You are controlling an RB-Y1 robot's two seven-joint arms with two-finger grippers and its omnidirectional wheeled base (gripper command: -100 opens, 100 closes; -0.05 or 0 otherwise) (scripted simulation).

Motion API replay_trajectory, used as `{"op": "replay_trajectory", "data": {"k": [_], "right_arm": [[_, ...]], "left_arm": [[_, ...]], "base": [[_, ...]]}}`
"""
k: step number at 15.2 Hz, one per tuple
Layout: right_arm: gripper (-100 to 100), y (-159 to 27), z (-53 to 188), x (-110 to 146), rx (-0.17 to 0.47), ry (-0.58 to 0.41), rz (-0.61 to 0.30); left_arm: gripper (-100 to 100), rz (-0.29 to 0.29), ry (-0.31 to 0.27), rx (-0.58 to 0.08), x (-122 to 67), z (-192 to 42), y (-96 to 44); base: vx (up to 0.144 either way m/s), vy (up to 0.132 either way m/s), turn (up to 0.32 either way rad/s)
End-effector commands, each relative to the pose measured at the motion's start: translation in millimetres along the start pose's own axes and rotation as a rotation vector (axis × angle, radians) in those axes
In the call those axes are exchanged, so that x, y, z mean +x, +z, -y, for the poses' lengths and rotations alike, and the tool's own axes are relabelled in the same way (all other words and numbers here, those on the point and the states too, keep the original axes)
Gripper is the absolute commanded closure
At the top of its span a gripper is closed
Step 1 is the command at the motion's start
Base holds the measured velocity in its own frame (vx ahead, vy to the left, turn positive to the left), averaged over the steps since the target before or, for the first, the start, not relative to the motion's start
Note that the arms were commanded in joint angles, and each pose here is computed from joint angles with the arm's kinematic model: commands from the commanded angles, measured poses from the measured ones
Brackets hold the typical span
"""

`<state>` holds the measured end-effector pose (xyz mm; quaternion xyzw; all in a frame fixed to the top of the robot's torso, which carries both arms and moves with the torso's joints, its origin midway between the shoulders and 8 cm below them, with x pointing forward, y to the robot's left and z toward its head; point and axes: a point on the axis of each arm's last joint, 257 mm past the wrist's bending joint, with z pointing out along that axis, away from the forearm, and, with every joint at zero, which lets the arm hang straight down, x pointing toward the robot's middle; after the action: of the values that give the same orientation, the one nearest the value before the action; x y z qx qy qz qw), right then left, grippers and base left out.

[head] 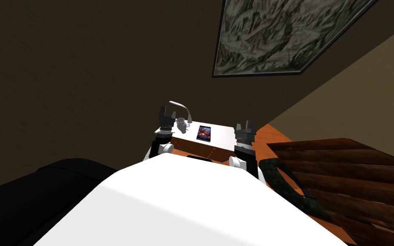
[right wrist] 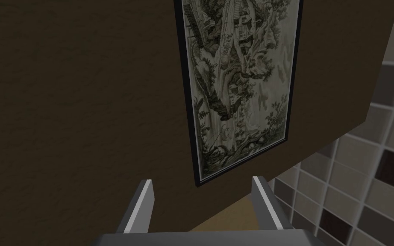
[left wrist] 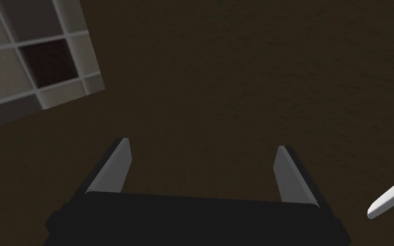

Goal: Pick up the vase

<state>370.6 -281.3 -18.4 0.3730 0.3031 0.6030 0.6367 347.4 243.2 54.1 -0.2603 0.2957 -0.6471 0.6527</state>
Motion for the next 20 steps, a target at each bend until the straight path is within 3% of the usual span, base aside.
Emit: {"op": "replay_trajectory", "data": {"k": [1, 5, 8, 20], "right_arm": [[0, 0.0, 0, 0, 0.0, 0.0, 0.0], [0, 0.0, 0, 0, 0.0, 0.0, 0.0], [0, 0.0, 0, 0, 0.0, 0.0, 0.0], [0, 0.0, 0, 0, 0.0, 0.0, 0.0]], "left_arm": [[-100, -0.02, -0.013, -0.041, 0.6, -12, 3.2], [-100, -0.041, -0.029, -0.087, 2.1, -26, 5.0], [-100, -0.077, -0.065, -0.163, 3.5, -51, 8.7], [-100, -0.107, -0.12, -0.373, 0.5, -112, 7.8]], "base": [[0.004, -0.008, -0.01], [0.003, -0.007, -0.008], [0.004, -0.008, -0.016], [0.004, -0.008, -0.012]]}}
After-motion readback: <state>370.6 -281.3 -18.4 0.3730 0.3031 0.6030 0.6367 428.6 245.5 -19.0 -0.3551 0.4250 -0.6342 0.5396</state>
